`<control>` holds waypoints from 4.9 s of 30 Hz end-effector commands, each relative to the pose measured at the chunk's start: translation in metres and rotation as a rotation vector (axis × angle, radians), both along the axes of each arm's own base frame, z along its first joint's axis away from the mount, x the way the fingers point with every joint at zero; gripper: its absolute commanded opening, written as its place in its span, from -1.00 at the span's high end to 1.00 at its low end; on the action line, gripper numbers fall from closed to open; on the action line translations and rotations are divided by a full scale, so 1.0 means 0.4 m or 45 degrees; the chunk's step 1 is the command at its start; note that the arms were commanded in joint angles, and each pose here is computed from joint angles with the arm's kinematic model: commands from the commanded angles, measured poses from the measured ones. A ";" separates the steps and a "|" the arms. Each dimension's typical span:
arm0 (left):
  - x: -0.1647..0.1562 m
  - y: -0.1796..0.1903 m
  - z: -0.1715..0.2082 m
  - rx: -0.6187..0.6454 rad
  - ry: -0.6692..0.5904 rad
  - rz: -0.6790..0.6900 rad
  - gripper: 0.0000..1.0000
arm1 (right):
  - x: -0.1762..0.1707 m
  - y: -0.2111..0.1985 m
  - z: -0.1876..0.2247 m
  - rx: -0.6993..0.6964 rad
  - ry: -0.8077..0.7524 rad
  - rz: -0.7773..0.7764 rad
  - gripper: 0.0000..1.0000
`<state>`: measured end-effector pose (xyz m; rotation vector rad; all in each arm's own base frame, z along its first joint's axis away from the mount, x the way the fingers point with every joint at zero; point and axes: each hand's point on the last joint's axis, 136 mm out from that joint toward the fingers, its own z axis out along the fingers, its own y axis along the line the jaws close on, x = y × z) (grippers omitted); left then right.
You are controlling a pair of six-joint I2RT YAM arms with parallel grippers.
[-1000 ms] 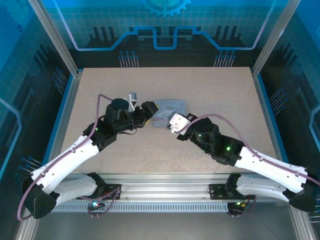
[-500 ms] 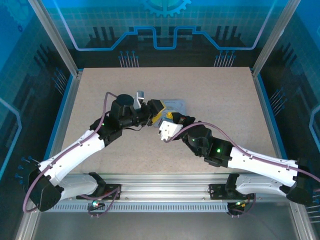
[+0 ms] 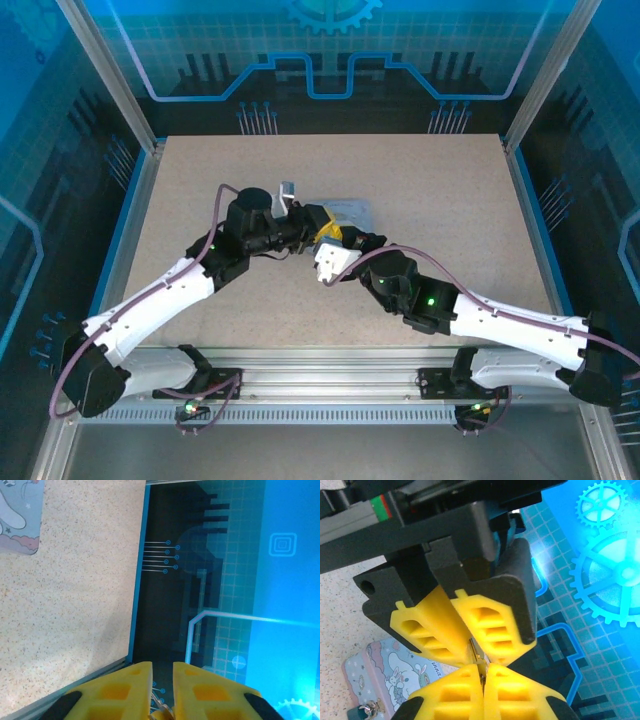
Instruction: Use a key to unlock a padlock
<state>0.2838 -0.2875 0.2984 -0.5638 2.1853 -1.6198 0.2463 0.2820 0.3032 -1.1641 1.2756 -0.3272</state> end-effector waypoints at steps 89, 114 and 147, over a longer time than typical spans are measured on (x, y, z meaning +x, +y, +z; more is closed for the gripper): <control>0.007 -0.047 0.104 0.148 -0.712 -0.022 1.00 | 0.008 -0.047 0.073 1.970 1.741 0.466 0.41; 0.010 -0.015 0.128 0.047 -0.742 0.093 1.00 | 0.009 -0.064 0.071 2.142 1.763 0.491 0.34; -0.004 -0.037 0.131 0.008 -0.736 0.070 1.00 | 0.006 -0.046 0.101 2.176 1.718 0.509 0.44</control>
